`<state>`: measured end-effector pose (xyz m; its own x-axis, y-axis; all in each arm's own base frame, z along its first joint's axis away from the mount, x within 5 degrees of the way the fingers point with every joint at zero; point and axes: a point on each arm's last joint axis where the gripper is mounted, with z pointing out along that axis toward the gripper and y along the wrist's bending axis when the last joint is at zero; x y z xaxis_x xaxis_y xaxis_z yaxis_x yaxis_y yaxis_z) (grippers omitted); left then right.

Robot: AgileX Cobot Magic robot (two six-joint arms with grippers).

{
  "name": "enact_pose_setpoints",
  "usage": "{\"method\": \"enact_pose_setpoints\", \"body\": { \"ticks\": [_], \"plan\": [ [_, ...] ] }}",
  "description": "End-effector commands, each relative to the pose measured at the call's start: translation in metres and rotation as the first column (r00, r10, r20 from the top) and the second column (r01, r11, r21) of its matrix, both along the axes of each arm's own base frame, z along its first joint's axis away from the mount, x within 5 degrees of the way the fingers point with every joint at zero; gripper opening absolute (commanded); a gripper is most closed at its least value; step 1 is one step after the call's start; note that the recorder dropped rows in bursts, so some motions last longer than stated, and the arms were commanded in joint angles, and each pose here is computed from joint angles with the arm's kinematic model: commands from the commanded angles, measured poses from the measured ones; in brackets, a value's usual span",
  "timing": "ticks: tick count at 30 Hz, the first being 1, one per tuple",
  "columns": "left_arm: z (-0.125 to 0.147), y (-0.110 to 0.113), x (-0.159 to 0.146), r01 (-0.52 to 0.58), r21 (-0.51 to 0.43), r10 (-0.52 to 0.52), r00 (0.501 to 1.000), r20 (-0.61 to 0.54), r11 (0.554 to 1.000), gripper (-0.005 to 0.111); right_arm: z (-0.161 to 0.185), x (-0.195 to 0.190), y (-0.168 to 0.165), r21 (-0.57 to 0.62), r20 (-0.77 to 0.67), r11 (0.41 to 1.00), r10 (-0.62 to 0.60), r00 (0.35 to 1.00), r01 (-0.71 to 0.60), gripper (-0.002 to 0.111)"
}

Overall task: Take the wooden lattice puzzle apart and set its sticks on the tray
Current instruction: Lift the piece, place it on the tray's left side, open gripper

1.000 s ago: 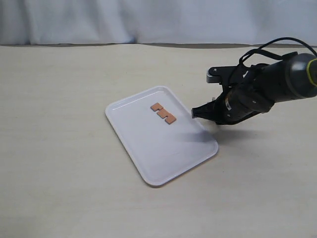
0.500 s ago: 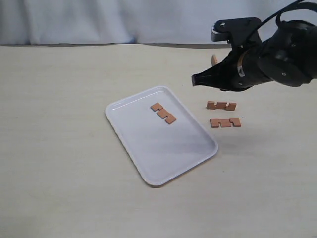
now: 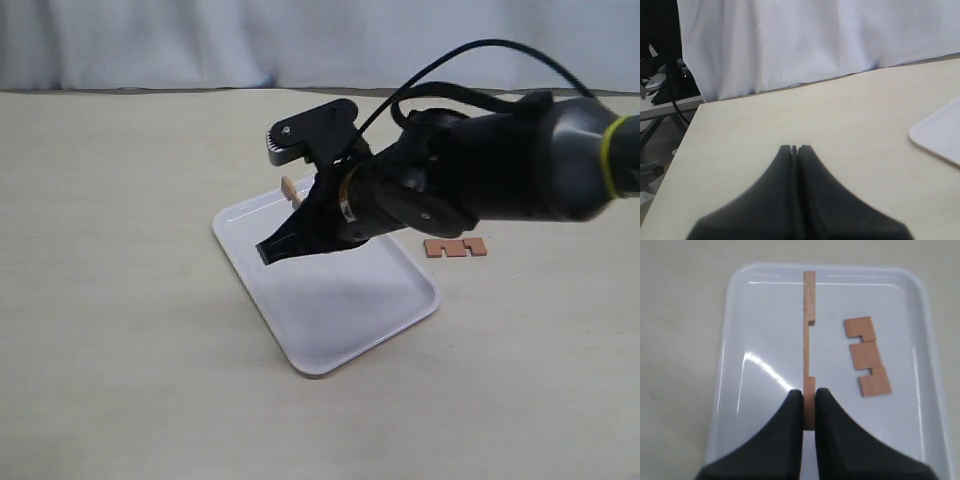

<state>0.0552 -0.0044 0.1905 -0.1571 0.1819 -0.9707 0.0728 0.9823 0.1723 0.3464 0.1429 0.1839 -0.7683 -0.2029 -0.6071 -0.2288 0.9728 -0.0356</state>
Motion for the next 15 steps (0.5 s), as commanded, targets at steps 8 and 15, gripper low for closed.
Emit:
{"method": "enact_pose_setpoints", "body": {
  "ticks": [8, 15],
  "plan": [
    [0.0, 0.0, 0.0, -0.005, 0.0, 0.005, 1.0, 0.006, 1.0, 0.0, -0.032, 0.015, 0.028, 0.088, -0.285, 0.985, 0.166, 0.944, -0.147, 0.005],
    [0.0, 0.0, 0.0, -0.005, 0.0, 0.005, 1.0, 0.006, 1.0, 0.0, -0.034, 0.02, 0.024, 0.103, -0.277, 0.992, 0.104, 0.955, -0.079, 0.018]
  ]
}}
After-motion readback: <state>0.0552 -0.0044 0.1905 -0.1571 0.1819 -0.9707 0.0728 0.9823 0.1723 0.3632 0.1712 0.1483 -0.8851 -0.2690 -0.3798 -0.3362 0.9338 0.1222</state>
